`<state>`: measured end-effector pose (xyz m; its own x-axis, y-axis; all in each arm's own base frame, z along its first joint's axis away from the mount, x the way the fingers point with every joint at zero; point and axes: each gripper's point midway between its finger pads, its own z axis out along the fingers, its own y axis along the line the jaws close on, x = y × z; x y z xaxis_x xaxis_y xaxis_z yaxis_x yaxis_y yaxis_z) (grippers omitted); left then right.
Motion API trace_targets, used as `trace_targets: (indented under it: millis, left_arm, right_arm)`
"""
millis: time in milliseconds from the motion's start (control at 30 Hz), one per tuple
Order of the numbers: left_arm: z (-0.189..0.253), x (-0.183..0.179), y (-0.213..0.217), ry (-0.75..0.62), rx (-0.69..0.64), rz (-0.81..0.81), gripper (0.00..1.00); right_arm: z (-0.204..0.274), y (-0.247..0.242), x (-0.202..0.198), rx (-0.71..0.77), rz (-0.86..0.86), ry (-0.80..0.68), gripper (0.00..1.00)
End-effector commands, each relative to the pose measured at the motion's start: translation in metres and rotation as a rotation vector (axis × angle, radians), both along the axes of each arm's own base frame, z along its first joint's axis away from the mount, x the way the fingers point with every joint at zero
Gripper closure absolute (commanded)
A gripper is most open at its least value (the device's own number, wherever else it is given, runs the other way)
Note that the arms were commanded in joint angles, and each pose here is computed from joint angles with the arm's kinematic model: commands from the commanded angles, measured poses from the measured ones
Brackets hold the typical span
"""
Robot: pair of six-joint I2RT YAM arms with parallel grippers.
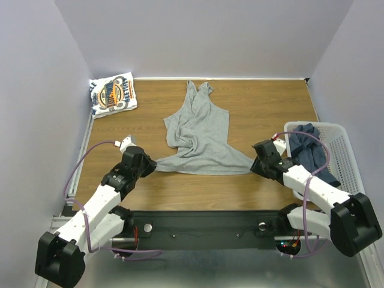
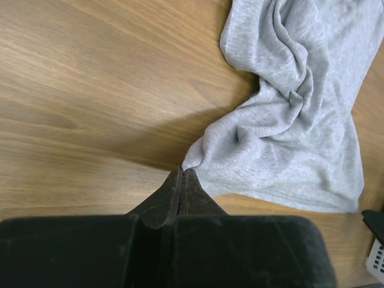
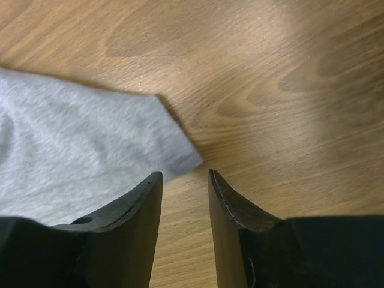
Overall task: Fold and stack the tank tops
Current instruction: Flatten the tank top out
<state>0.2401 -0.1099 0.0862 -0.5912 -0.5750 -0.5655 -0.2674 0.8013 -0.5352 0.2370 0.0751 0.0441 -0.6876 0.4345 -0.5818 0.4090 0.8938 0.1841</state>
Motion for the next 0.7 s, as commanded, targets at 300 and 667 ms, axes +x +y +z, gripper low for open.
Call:
trace_targets:
  millis: [300,667]
  left_arm:
    - [0.014,0.014,0.008,-0.047,-0.025,0.035,1.0]
    - [0.011,0.014,0.001,-0.043,-0.054,0.016,1.0]
  right_arm:
    - [-0.018,0.011,0.013,0.043,-0.014,-0.005,0.59]
    - [-0.033,0.018,0.0,0.108,-0.004,0.022,0.71]
